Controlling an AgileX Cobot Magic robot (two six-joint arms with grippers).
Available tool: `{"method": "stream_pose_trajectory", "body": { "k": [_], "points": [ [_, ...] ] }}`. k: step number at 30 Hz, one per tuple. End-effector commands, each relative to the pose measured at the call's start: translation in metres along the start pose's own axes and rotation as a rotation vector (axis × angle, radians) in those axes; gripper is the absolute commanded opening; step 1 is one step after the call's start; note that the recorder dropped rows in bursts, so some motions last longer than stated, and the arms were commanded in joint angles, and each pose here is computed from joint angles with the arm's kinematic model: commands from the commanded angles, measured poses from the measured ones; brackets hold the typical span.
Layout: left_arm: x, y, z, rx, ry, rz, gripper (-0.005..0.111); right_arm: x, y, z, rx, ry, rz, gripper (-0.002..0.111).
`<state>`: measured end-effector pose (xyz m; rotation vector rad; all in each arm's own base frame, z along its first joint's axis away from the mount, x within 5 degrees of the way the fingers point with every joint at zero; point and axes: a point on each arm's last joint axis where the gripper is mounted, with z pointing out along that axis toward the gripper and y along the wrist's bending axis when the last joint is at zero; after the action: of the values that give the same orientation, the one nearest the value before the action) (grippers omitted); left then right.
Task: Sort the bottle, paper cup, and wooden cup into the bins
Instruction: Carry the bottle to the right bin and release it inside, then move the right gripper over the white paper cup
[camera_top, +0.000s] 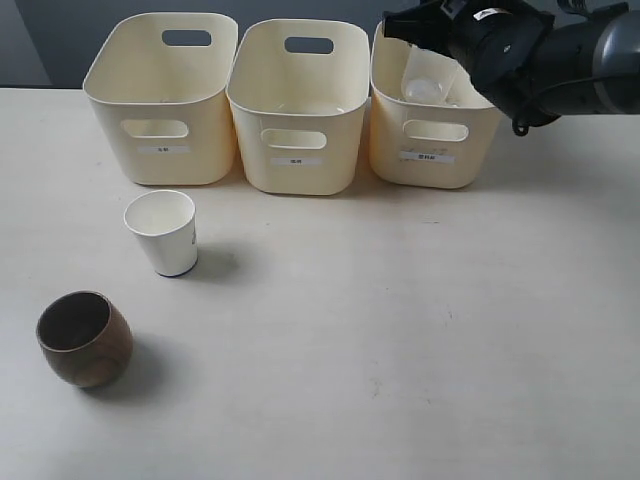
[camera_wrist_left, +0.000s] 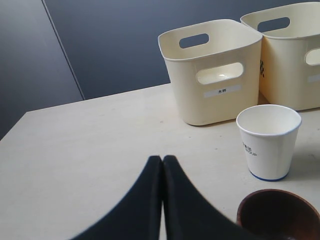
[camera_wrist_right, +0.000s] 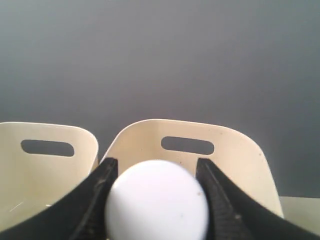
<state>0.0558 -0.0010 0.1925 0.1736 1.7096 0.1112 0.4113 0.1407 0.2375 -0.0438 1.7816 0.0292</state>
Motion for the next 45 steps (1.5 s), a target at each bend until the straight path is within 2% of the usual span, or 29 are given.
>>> {"method": "stream_pose_trajectory", "body": {
  "k": [1, 4, 12, 16, 21, 26, 37, 45],
  "points": [
    [0.0, 0.0, 0.0, 0.001, -0.01, 0.004, 0.0, -0.005, -0.001, 0.0, -0.003, -0.011, 0.001, 0.057],
    [0.0, 0.0, 0.0, 0.001, -0.01, 0.004, 0.0, -0.004, -0.002, 0.0, 0.006, -0.001, 0.024, 0.065],
    [0.0, 0.0, 0.0, 0.001, -0.01, 0.004, 0.0, -0.007, -0.001, -0.002, -0.013, 0.01, 0.032, 0.065],
    [0.0, 0.0, 0.0, 0.001, -0.01, 0.004, 0.0, -0.025, 0.001, -0.014, -0.043, -0.011, 0.05, 0.065],
    [0.0, 0.0, 0.0, 0.001, -0.01, 0.004, 0.0, -0.049, 0.011, -0.036, -0.142, -0.016, 0.043, 0.065],
    [0.0, 0.0, 0.0, 0.001, -0.01, 0.004, 0.0, -0.054, 0.023, -0.051, -0.26, 0.061, 0.04, 0.065],
    [0.0, 0.0, 0.0, 0.001, -0.01, 0.004, 0.0, -0.036, 0.066, -0.073, -0.488, 0.249, -0.009, 0.065],
    [0.0, 0.0, 0.0, 0.001, -0.01, 0.004, 0.0, -0.027, 0.101, -0.095, -0.619, 0.296, -0.079, 0.065]
  ]
}}
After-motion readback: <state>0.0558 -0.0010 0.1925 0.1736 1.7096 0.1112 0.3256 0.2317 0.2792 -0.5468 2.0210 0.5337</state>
